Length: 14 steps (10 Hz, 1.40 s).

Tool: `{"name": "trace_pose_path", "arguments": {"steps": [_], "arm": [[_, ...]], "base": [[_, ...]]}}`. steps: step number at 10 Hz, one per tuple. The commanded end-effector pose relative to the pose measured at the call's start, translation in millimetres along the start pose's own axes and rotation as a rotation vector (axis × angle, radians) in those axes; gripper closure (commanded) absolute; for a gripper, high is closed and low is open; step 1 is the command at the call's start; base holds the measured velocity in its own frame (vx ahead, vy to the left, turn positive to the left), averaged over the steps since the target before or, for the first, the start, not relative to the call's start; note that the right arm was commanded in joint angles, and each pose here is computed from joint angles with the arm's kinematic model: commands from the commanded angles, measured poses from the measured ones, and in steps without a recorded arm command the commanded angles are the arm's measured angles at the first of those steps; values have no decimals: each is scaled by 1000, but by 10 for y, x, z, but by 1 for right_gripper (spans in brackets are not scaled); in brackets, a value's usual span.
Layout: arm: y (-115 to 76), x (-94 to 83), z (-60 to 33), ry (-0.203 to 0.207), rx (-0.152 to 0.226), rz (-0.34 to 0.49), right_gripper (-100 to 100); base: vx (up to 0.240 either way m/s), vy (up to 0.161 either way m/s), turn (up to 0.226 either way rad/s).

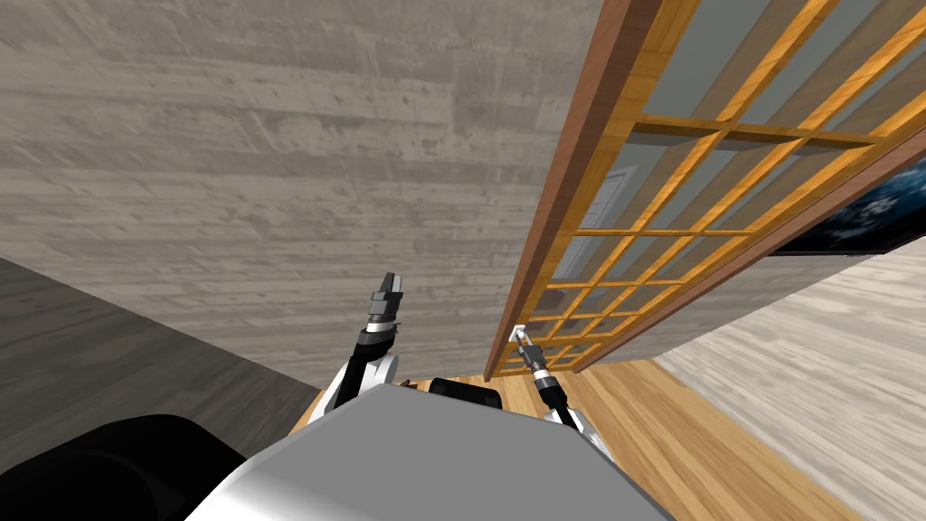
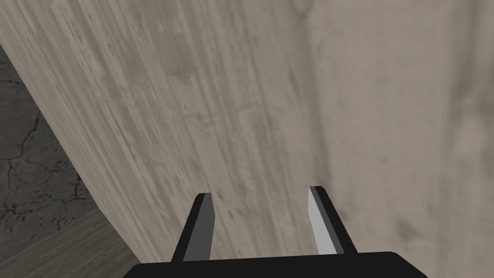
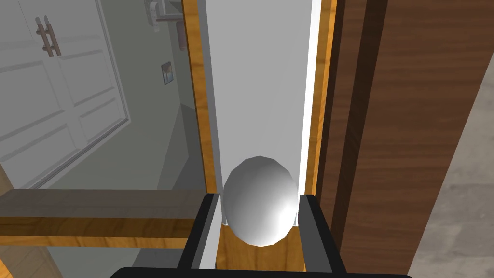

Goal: Pull the door open

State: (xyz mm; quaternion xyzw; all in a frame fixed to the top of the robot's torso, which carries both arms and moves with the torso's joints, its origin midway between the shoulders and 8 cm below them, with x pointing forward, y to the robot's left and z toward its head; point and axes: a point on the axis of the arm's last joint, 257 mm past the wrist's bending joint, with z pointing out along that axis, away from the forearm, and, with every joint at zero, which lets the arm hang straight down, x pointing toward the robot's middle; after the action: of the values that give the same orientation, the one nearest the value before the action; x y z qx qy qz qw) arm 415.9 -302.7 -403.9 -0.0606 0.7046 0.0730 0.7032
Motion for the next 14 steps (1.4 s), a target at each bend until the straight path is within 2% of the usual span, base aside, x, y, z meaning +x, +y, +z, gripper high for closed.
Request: {"name": "trace_pose_path", "arguments": {"steps": [1,4,13,14], "arm": [[6,-2,7,-1,-1,0,100],[6,-2,7,-1,-1,0,100],[-131,-53,-22,-25,45,259,100],[-131,-53,-22,-25,45,265,100]], "base": [[-6,-1,1],[0,0,0],[-38,-27,78],[-33,-16,36]]}}
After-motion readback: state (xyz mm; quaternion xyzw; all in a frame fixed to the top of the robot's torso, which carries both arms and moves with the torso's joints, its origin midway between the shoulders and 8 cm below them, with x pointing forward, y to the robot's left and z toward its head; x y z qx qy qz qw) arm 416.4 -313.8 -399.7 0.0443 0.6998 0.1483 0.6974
